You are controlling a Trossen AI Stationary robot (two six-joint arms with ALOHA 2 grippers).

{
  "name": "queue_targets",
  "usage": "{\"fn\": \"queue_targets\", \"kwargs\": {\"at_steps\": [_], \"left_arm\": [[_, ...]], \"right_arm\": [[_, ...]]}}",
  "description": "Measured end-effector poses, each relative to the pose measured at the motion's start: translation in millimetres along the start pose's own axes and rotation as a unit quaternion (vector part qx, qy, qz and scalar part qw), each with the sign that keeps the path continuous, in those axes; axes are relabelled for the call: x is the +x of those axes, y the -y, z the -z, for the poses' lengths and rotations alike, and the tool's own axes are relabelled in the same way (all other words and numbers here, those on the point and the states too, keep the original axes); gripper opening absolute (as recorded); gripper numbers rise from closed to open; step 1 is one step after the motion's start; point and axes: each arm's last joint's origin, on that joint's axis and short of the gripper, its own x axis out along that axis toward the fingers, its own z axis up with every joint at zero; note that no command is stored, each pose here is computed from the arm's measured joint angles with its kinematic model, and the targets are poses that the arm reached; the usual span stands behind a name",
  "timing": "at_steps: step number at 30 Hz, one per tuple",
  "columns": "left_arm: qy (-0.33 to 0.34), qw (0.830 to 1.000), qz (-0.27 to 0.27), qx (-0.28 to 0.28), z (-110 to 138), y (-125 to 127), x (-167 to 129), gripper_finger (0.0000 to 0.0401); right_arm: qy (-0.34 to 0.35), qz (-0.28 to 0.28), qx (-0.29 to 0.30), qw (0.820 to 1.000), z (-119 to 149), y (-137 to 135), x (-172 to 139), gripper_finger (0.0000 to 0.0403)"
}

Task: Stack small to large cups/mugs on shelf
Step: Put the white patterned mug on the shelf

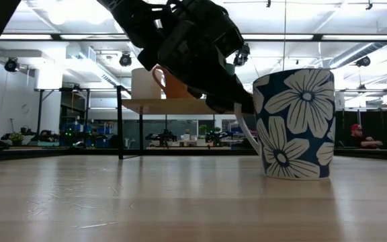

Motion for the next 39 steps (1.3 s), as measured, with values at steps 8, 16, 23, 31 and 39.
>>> {"fn": "queue_targets", "kwargs": {"at_steps": [8, 16, 23, 31, 39], "left_arm": [[0.005, 1.000, 0.012, -0.004, -0.2, 0.4, 0.0, 0.0043], [0.004, 0.998, -0.045, -0.045, -6.3, 7.4, -0.4, 0.0043], [-0.008, 0.991, -0.113, -0.068, -34.1, 14.9, -38.2, 0.0043], [-0.046, 0.967, -0.248, -0.044, -76.5, 14.4, -108.8, 0.0043], [0.018, 0.922, -0.381, -0.072, -107.2, -3.5, -156.8, 0.0043]], "right_arm": [[0.000, 0.000, -0.003, 1.000, 0.0, 0.0, 0.0, 0.0160], [0.000, 0.000, -0.007, 1.000, 0.2, 0.1, 0.2, 0.0160], [0.017, 0.003, -0.010, 1.000, -2.4, 0.1, -8.5, 0.0160], [0.038, 0.012, -0.027, 0.999, -5.2, 0.7, -14.1, 0.0147], [0.040, 0.008, -0.035, 0.999, -3.1, -1.4, -14.1, 0.0125]]}}
